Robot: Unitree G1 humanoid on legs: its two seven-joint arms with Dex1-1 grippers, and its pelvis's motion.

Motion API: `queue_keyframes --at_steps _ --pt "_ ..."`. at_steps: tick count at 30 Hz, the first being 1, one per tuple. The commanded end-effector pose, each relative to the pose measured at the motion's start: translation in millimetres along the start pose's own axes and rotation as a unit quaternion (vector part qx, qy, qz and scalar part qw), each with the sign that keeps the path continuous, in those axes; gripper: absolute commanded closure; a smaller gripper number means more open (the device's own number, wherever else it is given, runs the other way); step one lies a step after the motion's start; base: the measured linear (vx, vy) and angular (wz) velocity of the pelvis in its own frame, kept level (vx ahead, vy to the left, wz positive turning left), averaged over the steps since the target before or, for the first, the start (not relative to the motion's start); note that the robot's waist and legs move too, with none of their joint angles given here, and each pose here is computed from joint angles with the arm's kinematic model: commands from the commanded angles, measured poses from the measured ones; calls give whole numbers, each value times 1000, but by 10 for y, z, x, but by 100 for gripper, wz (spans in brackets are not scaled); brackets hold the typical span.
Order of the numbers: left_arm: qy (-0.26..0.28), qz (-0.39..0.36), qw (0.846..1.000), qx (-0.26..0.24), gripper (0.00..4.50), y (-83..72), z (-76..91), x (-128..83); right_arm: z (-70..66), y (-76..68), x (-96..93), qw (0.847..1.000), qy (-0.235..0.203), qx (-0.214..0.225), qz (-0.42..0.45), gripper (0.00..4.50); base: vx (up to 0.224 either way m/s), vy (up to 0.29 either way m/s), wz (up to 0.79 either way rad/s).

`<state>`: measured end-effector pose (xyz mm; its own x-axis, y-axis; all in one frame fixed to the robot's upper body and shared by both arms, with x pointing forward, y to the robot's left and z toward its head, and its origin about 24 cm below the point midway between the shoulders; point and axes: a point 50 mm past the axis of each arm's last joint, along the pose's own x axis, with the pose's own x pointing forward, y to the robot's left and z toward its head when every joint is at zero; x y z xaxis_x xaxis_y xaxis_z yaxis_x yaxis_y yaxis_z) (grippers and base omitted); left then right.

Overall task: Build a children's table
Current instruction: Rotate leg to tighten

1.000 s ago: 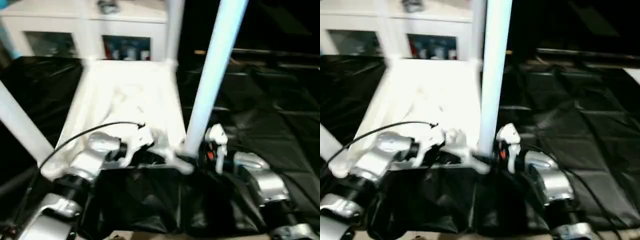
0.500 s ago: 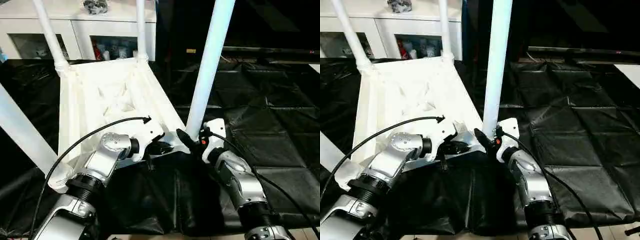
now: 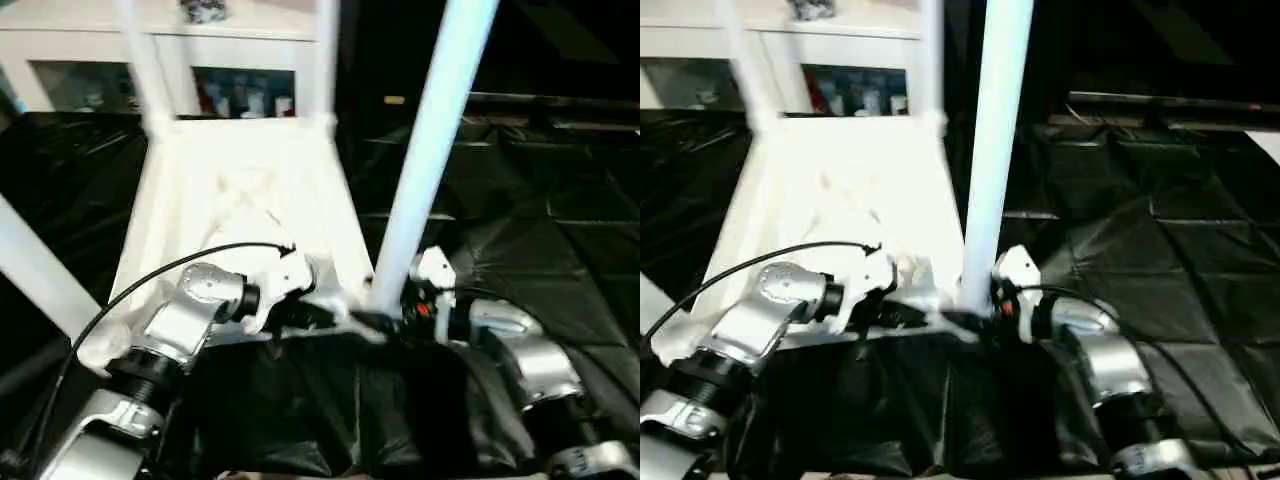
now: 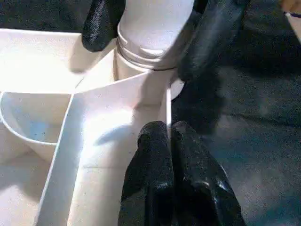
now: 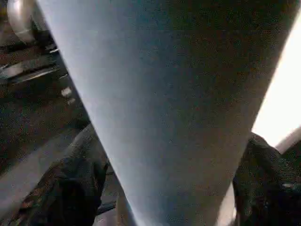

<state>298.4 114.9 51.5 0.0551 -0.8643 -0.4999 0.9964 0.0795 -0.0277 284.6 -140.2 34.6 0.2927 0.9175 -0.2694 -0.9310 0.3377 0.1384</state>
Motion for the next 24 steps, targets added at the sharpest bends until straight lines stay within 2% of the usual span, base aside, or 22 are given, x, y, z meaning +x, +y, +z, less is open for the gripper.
queue_keyframes --at_steps 1,5,7,10,12,17,22,24 --pt "-4 -33 999 21 450 -36 75 62 51 83 61 998 16 -13 66 93 0 0 0" --pt "-3 -48 999 20 450 -44 62 20 62 90 15 996 27 -11 87 93 0 0 0" --pt "-3 -51 999 18 450 -47 60 16 62 92 14 996 27 -11 89 127 0 0 0" --pt "-2 -57 998 17 450 -58 47 10 49 108 27 995 25 -5 95 132 0 0 0" --pt "-1 -57 998 17 450 -62 39 10 40 119 37 995 24 -4 96 164 0 0 0" --pt "-9 -38 999 12 450 -48 45 46 -11 181 85 996 11 14 88 187 0 0 0" --pt "-25 8 1000 -2 450 10 92 122 -97 155 213 999 -2 32 10 190 0 0 0" --pt "-36 55 998 -13 450 68 156 236 -168 49 361 992 -11 58 -112 190 0 0 0"
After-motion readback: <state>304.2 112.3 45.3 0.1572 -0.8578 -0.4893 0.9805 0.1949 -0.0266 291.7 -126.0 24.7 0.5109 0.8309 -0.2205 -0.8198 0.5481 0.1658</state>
